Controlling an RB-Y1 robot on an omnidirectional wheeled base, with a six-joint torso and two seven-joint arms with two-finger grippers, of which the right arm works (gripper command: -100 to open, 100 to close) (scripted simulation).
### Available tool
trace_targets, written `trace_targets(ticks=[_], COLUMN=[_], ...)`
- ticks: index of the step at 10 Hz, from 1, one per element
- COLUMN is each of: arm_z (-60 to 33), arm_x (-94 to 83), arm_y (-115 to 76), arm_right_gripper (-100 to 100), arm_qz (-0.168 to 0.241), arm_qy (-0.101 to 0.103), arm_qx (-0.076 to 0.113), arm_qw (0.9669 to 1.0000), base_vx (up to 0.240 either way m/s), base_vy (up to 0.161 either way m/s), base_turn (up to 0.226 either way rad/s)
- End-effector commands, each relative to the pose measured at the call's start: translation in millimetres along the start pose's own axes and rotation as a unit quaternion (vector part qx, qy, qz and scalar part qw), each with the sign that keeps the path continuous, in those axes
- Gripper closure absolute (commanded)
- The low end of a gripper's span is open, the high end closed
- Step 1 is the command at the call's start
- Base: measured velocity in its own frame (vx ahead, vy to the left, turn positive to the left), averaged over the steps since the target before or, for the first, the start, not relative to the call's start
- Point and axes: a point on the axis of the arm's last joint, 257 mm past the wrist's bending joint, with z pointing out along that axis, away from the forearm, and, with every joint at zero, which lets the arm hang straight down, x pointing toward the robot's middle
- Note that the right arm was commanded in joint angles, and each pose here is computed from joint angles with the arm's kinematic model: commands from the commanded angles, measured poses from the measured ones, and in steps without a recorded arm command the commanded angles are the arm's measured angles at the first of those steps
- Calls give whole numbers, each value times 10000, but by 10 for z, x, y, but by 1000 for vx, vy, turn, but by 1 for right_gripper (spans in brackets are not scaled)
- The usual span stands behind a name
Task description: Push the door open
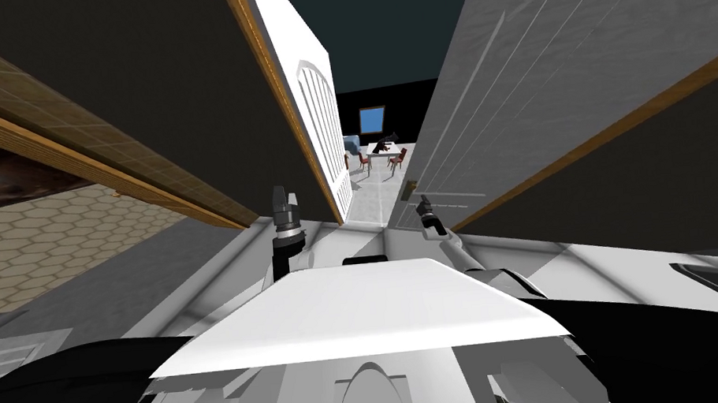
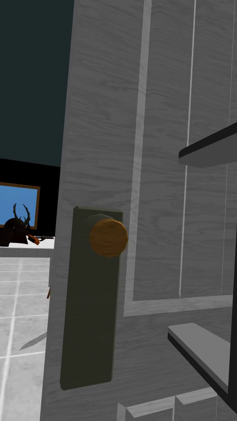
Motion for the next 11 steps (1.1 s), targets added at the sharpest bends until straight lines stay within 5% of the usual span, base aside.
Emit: trace_targets(ticks=[1, 11], arm_z=[12, 56], arm_x=[-128, -234], arm_y=[-42, -68], arm_right_gripper=[-100, -100], arm_qz=[30, 38], arm_qy=[-96, -254], arm_qx=[68, 115], arm_qw=[9999, 9996], base_vx=[107, 146], base_vy=[-20, -47], base_turn=[35, 30])
